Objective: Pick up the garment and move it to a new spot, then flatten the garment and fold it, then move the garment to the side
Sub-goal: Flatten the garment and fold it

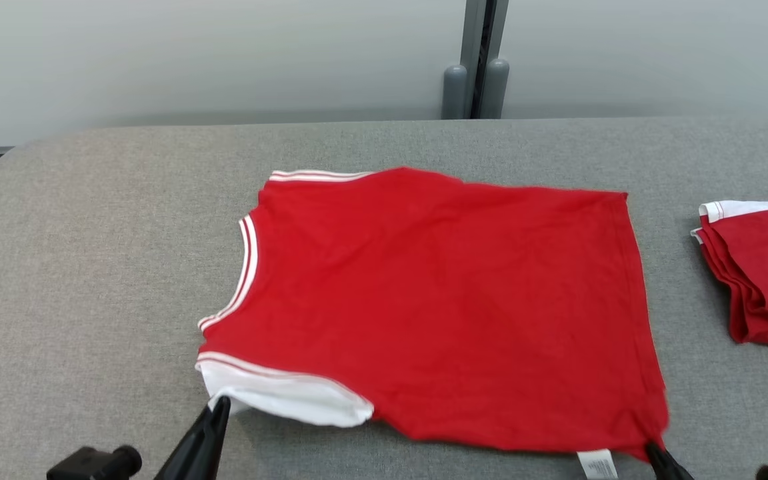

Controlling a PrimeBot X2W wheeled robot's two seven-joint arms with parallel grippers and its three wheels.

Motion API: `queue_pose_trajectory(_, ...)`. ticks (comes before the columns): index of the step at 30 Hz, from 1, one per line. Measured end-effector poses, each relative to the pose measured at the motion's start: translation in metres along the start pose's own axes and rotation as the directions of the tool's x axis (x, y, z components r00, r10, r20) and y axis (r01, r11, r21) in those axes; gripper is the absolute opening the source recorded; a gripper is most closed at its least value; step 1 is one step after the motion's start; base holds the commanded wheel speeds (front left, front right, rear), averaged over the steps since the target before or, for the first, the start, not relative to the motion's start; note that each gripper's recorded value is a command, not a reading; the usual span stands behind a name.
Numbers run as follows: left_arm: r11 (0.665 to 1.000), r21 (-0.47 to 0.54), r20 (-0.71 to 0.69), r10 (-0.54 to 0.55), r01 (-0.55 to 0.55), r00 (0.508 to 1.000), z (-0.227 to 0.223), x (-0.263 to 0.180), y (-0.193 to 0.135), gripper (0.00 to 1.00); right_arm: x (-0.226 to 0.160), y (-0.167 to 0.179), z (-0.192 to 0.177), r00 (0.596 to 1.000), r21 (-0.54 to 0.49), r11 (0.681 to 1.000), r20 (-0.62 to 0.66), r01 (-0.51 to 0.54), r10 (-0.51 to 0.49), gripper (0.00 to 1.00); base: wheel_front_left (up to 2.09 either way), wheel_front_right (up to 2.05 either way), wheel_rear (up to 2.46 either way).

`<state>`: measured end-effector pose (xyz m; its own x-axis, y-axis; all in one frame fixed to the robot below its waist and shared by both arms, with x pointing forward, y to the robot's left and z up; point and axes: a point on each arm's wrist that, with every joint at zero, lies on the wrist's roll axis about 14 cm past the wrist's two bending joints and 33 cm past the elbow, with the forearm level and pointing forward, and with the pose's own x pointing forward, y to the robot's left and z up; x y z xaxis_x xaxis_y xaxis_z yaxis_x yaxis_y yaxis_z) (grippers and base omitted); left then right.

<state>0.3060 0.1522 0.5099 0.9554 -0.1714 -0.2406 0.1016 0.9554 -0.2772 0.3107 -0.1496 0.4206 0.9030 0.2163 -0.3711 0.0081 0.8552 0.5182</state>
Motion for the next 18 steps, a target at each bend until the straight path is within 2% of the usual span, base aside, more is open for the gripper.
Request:
queue_pose_trajectory(5, 1.000, -0.015, -0.026, 0.019, -0.019, 1.000, 0.000, -0.015, -0.003, 0.00, -0.023, -0.013, -0.003, 0.997, -0.025, 0.998, -0.049, 0.064, -0.065, 0.00, 0.00, 0.00, 0.00)
queue_pose_trajectory(10, 1.000, -0.004, -0.032, 0.028, -0.028, 0.999, 0.001, -0.012, 0.001, 0.00, -0.024, -0.014, 0.002, 0.996, -0.021, 0.997, -0.058, 0.073, -0.075, 0.00, 0.00, 0.00, 0.00)
queue_pose_trajectory(18, 1.000, 0.022, -0.014, -0.017, 0.017, 1.000, 0.007, 0.019, 0.003, 0.00, -0.004, -0.018, 0.012, 0.997, 0.080, 0.994, -0.038, 0.069, -0.066, 0.00, 0.00, 0.00, 0.00)
